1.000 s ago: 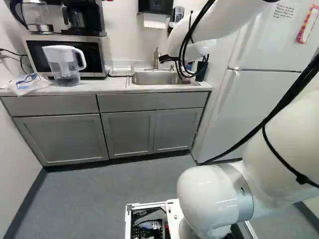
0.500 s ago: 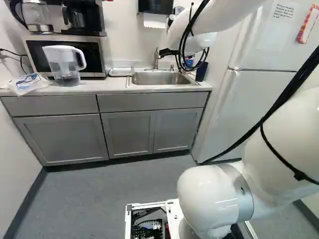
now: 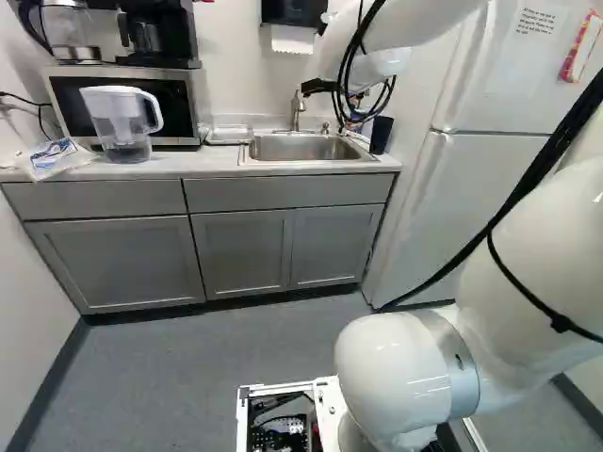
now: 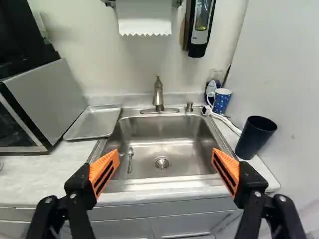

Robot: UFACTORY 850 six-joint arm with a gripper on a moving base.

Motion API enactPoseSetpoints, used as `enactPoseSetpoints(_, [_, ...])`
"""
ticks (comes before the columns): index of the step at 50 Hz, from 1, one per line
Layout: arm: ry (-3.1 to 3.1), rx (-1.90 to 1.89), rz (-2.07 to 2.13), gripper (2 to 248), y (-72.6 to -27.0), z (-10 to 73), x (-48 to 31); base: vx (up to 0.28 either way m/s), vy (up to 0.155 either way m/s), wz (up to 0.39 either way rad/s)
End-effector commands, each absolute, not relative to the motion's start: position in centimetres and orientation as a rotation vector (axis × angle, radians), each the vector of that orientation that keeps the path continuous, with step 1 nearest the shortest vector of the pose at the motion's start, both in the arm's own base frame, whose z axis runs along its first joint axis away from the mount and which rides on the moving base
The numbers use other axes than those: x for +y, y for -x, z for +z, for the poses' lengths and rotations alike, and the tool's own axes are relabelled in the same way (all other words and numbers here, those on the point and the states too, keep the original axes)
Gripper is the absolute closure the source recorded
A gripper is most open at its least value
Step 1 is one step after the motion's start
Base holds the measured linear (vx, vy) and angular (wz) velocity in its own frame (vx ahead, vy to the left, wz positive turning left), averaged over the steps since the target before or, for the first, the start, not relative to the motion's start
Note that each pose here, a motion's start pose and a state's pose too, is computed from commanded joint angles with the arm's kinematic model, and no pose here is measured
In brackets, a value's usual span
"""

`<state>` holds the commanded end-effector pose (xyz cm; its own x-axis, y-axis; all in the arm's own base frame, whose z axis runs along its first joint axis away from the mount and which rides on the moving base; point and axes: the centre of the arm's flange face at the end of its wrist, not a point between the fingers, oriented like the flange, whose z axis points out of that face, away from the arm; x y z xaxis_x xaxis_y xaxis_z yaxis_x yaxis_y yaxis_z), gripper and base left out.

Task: Rinse the cup and place it in the tray

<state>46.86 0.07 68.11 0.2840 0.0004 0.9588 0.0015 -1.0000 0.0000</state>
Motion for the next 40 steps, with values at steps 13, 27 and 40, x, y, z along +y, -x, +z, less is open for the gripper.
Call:
enactPoseSetpoints(13, [2.517, -0.002, -1.879, 3, -46.98, 68.11, 0.07, 0.000, 0.000, 0.000])
enactPoseSetpoints(27, [2.517, -0.002, -1.879, 3, -46.98, 68.11, 0.07, 0.000, 0.000, 0.000])
enactPoseSetpoints(40, [2.517, -0.002, -1.879, 3, -46.98, 68.11, 0.07, 0.000, 0.000, 0.000])
